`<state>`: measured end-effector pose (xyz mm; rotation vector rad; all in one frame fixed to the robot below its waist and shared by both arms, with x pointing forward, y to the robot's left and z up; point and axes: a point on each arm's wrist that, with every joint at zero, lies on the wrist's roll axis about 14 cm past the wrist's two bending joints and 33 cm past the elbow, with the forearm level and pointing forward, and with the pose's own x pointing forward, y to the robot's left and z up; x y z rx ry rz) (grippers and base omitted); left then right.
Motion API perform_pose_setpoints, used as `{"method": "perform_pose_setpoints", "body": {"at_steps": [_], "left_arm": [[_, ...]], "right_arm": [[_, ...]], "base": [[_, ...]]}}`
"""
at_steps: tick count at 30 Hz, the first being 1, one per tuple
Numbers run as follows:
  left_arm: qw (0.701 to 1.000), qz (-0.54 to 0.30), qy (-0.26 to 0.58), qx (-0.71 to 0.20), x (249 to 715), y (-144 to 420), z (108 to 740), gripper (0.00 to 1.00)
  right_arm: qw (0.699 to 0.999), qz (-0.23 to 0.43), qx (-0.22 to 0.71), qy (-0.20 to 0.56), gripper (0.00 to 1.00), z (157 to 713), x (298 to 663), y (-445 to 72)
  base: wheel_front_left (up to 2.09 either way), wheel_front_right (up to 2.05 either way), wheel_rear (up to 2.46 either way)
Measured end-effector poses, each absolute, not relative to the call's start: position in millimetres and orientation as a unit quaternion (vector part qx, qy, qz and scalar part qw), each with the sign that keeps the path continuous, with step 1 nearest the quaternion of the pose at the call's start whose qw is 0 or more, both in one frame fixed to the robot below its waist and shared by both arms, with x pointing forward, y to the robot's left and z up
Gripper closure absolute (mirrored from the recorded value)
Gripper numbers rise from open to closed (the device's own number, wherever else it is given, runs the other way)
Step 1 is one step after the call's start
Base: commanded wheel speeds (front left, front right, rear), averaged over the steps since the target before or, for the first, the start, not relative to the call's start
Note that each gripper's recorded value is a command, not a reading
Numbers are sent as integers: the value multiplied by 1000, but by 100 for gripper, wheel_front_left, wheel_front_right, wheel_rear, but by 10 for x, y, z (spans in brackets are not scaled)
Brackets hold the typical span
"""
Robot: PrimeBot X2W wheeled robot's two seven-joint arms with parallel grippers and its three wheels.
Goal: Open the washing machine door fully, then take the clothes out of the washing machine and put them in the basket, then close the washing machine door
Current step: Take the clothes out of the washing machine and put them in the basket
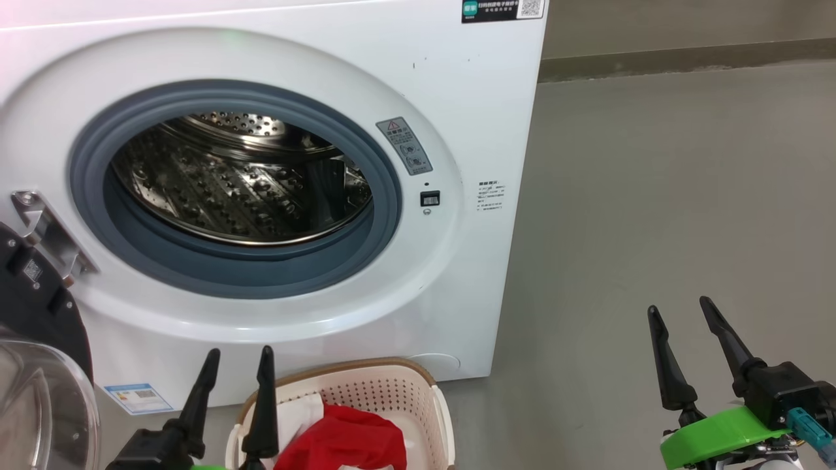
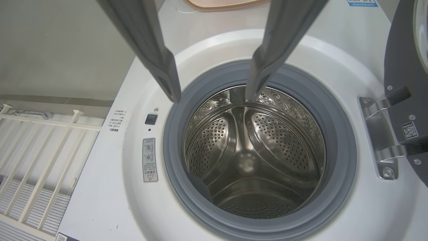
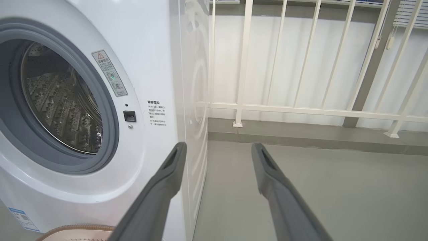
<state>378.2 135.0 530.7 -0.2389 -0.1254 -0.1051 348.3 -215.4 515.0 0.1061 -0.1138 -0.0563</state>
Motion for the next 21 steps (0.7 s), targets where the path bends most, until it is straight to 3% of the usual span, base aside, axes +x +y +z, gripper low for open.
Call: {"method": "perform_pose_setpoints", "body": {"at_steps": [10, 21], "left_arm": [[991, -42, -67, -112, 3773, 1395, 5351, 0], [989, -59, -71, -118, 3754, 1328, 5382, 0]], "right_arm": [[996, -29, 53, -58, 0, 5157, 3503, -2161], [996, -37, 54, -60, 0, 5165, 3497, -2213]], "base": [[-58, 58, 0], [-179, 179, 0]]}}
